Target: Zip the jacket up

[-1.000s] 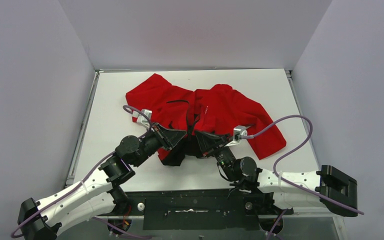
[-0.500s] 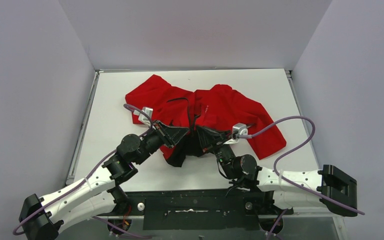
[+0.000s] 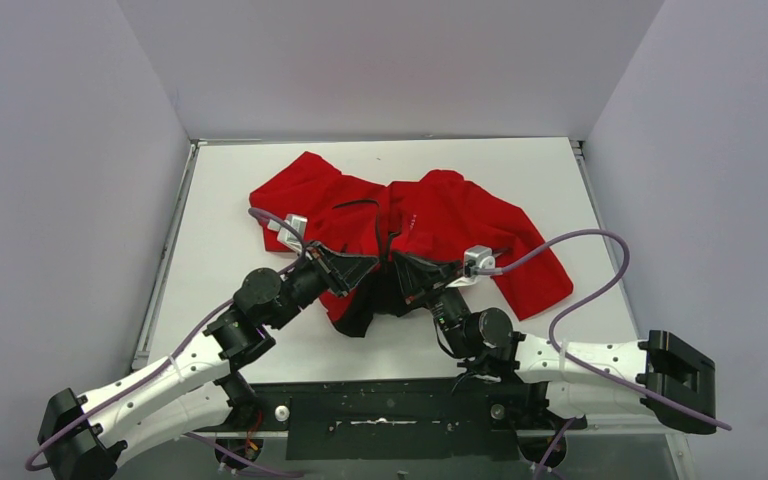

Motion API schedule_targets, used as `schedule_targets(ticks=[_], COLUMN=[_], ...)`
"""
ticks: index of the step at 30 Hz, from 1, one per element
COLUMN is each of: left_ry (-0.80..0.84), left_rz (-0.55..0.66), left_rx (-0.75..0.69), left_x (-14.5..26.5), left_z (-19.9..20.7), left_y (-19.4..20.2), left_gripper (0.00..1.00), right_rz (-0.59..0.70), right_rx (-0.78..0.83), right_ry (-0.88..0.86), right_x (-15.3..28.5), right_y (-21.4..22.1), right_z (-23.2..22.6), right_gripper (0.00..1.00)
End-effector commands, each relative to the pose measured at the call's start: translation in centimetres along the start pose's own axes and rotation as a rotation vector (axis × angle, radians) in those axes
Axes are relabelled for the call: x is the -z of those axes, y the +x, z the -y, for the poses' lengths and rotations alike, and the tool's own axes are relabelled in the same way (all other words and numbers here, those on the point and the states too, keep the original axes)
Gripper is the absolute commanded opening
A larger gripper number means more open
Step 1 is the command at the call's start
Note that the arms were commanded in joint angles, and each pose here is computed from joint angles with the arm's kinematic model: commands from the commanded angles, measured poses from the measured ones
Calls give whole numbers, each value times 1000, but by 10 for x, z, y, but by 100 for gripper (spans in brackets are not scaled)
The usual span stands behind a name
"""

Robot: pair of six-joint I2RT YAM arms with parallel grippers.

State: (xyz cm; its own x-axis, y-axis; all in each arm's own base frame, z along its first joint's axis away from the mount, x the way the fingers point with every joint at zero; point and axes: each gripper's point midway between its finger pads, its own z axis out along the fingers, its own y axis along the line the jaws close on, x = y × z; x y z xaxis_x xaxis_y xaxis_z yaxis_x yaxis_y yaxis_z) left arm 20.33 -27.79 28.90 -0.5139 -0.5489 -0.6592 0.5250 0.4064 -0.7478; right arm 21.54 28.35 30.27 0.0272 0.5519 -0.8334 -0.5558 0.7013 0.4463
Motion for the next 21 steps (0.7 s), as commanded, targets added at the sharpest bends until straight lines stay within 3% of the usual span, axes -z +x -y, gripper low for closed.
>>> schedule_targets(ticks=[1,21], left_ry=[-54,-176], left_rz=[-114,-310], left_rx=[-48,124], left_x=[8,26], left_z=[-15,-51], left_y=[23,80], left_gripper=[0,0], right_rz=[205,-71], right_rx=[-208,-184], right_ry=[158,396], right_x=[-1,35], right_y=[-63,18], right_z=[28,92], right_gripper=[0,17])
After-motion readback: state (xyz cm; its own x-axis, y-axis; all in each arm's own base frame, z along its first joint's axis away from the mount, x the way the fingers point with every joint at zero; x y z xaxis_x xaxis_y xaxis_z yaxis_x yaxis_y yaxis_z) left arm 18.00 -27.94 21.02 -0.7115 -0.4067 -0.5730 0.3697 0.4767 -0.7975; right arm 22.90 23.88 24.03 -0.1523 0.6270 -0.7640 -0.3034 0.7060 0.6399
